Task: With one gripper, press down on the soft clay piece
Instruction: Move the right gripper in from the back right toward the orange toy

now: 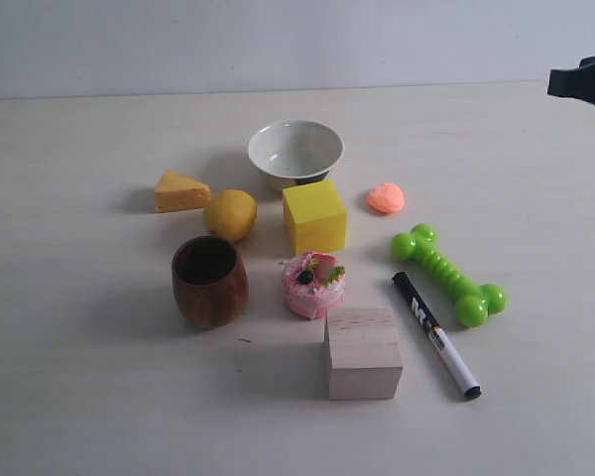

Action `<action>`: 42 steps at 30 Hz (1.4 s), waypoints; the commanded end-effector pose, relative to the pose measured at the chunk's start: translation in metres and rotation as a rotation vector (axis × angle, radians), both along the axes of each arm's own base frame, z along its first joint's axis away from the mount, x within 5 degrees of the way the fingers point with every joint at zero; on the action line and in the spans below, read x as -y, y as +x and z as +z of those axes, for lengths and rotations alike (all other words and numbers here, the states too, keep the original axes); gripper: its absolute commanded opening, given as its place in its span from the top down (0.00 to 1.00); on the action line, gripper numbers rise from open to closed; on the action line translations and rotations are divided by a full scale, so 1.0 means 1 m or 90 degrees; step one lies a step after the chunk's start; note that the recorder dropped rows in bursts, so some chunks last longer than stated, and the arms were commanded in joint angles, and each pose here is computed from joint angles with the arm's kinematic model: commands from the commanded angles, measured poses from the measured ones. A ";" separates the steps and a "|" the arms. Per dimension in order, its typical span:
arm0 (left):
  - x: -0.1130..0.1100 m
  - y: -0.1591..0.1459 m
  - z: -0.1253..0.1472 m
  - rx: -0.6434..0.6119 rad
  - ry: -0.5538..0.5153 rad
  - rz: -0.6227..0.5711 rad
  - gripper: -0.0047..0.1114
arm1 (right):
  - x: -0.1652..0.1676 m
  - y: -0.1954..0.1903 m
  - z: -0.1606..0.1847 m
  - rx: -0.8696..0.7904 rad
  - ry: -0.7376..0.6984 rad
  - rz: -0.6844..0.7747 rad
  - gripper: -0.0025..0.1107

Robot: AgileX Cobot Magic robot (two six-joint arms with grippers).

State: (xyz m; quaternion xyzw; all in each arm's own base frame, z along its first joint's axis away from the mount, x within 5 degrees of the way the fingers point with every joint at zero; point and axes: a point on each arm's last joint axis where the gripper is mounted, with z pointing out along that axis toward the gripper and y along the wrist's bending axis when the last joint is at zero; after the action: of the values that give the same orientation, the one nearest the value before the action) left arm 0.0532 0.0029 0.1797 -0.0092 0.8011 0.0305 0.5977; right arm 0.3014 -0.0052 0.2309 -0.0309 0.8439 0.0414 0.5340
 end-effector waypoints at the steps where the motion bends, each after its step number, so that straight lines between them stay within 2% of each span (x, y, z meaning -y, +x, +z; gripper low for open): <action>1: 0.000 0.000 0.001 0.010 -0.002 -0.003 0.96 | -0.011 0.004 -0.005 -0.001 -0.061 0.016 0.98; 6: 0.000 0.000 0.001 0.010 -0.002 -0.003 0.96 | -0.032 0.005 -0.013 -0.019 -0.085 0.049 0.98; 12: 0.000 0.000 0.001 0.010 -0.002 -0.003 0.96 | -0.057 0.009 -0.005 -0.041 -0.092 0.089 0.98; 18: 0.000 0.000 0.001 0.010 -0.002 -0.003 0.96 | -0.071 0.026 0.003 -0.185 -0.114 0.091 0.98; 21: 0.000 0.000 0.001 0.010 -0.002 -0.003 0.96 | -0.077 0.030 0.010 -0.223 -0.091 0.083 0.98; 30: 0.000 0.000 0.001 0.010 -0.002 -0.003 0.96 | -0.079 0.033 0.022 -0.185 -0.063 0.076 0.98; 37: 0.000 0.000 0.001 0.010 -0.002 -0.003 0.96 | -0.083 0.035 0.025 -0.175 0.033 0.045 0.98; 42: 0.000 0.000 0.001 0.010 -0.002 -0.003 0.96 | -0.083 0.035 0.024 -0.181 0.031 0.048 0.98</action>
State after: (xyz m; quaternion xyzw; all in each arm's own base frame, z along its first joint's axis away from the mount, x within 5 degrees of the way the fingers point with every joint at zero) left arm 0.0532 0.0029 0.1797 -0.0092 0.8011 0.0305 0.5977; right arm 0.3354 0.0772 0.2499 -0.0424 0.9118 0.0827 0.3999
